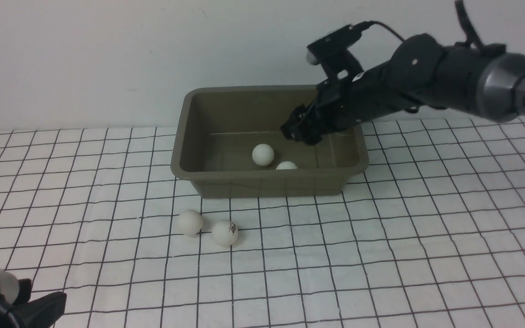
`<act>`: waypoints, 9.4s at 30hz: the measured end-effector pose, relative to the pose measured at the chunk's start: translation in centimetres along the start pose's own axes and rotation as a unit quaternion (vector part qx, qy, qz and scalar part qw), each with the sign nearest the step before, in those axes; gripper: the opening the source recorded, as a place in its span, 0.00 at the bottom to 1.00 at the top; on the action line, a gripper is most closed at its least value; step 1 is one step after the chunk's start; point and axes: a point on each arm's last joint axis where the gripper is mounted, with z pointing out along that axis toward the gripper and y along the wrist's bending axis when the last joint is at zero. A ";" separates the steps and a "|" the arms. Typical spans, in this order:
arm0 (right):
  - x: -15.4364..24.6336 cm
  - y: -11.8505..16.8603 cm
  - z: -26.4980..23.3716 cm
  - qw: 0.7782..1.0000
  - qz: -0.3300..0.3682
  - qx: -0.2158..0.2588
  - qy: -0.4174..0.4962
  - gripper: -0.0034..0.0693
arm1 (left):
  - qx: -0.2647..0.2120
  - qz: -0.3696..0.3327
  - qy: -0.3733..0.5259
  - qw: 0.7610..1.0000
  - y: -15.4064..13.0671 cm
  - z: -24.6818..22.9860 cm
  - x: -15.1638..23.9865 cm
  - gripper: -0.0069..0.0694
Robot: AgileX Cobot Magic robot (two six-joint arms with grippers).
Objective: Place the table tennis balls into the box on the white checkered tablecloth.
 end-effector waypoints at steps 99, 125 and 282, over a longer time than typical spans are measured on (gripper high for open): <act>10.2 6.3 -30.6 0.980 0.044 0.188 -0.044 0.70 | 0.102 -0.002 0.153 0.983 -3.1 29.6 -4.7 0.49; 10.2 6.4 -30.6 0.982 0.043 0.180 -0.047 0.70 | 0.089 0.069 0.005 0.994 0.9 31.2 -14.5 0.69; 30.4 12.5 -25.4 0.946 0.079 0.237 -0.205 0.53 | 0.083 0.063 -0.155 0.982 1.6 17.6 -17.8 0.74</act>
